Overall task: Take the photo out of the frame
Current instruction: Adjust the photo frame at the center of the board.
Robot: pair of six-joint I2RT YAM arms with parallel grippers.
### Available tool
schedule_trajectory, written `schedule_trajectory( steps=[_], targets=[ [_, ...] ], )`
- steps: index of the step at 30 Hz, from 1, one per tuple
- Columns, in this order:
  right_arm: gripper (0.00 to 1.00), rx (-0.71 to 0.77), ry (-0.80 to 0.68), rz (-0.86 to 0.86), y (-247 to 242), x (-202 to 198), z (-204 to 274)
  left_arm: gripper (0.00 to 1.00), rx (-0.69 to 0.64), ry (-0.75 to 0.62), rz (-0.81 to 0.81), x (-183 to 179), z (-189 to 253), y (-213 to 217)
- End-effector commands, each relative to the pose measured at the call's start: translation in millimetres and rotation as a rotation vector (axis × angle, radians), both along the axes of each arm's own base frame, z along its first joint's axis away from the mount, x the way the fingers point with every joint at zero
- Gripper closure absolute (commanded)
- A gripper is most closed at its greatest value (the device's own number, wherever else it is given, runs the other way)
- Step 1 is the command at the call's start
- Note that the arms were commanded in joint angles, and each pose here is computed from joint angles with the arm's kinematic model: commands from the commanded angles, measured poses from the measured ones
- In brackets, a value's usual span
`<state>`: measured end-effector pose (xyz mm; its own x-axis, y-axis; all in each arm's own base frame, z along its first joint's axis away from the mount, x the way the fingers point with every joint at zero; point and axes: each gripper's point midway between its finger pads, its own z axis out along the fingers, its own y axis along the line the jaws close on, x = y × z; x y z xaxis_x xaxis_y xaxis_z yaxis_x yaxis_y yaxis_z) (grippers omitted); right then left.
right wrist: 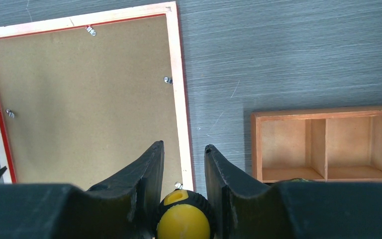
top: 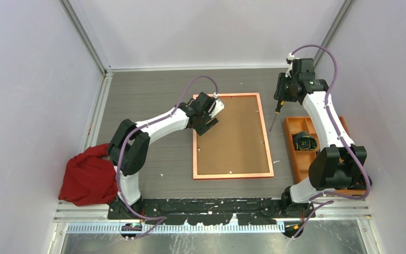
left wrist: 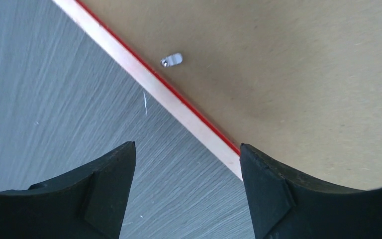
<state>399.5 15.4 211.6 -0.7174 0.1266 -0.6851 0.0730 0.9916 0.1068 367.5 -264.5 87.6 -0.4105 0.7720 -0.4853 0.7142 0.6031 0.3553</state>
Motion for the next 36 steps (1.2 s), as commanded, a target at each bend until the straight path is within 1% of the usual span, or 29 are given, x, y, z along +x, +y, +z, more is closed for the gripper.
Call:
schedule_trajectory(
  steps=[1,6,14,24,27,28,34,36],
  targets=[
    [0.99,0.033,-0.079,0.007,5.5,7.8,18.9,0.23,-0.035,0.009,0.088,5.6,-2.7,17.6],
    [0.99,0.041,-0.074,0.014,7.6,7.9,17.1,0.23,-0.068,0.098,0.125,2.5,-18.6,28.5],
    [0.99,0.041,-0.082,0.013,7.3,7.0,19.1,0.24,-0.167,0.217,0.177,1.8,-28.3,24.8],
    [0.99,0.053,-0.069,0.022,10.2,8.1,14.1,0.26,-0.145,0.272,0.229,2.1,-51.3,32.3],
    [0.99,0.058,-0.063,0.025,12.0,8.0,12.5,0.31,-0.158,0.302,0.261,3.1,-54.3,39.5],
    [0.99,0.060,-0.063,0.027,13.1,8.5,12.0,0.34,-0.159,0.311,0.281,4.3,-55.7,46.0],
    [0.99,0.070,-0.033,0.029,23.0,11.7,0.3,0.52,-0.227,0.390,0.289,-6.6,-58.6,59.3],
    [0.99,0.073,-0.021,0.042,29.6,13.1,-4.6,0.54,-0.235,0.395,0.292,-9.8,-58.4,62.9]
  ],
)
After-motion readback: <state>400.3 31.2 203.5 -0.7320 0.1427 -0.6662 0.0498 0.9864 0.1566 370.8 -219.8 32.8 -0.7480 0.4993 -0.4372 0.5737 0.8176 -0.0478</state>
